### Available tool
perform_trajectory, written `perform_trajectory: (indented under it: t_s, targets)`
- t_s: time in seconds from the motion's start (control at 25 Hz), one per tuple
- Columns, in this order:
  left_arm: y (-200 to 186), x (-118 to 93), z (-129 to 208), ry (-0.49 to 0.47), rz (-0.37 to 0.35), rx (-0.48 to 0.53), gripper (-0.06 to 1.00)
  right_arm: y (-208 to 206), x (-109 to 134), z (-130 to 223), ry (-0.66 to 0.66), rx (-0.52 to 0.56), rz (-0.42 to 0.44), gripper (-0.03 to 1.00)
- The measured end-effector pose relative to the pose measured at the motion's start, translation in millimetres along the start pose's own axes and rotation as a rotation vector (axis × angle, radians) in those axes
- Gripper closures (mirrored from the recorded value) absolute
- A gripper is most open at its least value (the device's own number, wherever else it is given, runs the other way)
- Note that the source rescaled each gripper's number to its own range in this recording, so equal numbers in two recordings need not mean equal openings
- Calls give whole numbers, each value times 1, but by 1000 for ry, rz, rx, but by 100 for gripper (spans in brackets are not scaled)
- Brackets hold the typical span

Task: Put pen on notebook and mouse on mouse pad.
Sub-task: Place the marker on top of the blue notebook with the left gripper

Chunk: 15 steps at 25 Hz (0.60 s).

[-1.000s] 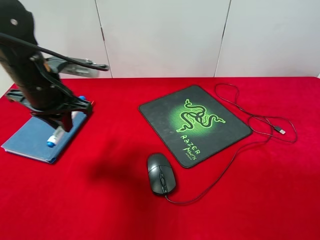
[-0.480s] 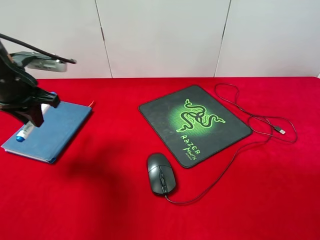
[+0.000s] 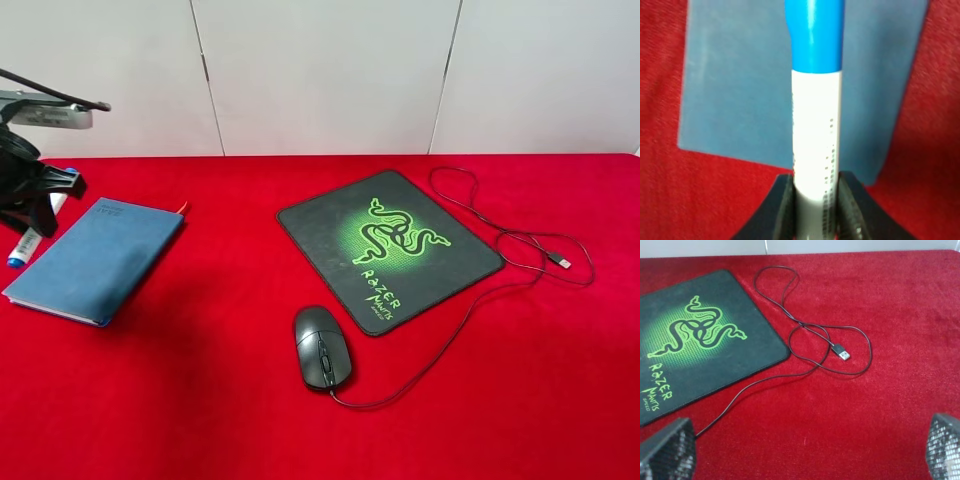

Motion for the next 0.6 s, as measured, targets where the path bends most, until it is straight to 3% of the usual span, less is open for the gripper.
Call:
perform_trajectory:
  t_s: [0.6]
  targets:
    - [60,2,-32,21,-12,107,94,0,0,0,0,0,0,-3]
Point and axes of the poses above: a point on each arm's last joint axis where the gripper is mounted, y pointing out along that axis toward the gripper, x along the wrist's bending axis when the last joint is at zero, z = x × y, the point moved 1 cm from there along y, pointing out along that axis toward the gripper, and after that the axes turned 6 degrees about -y, right-handed, at the moved point
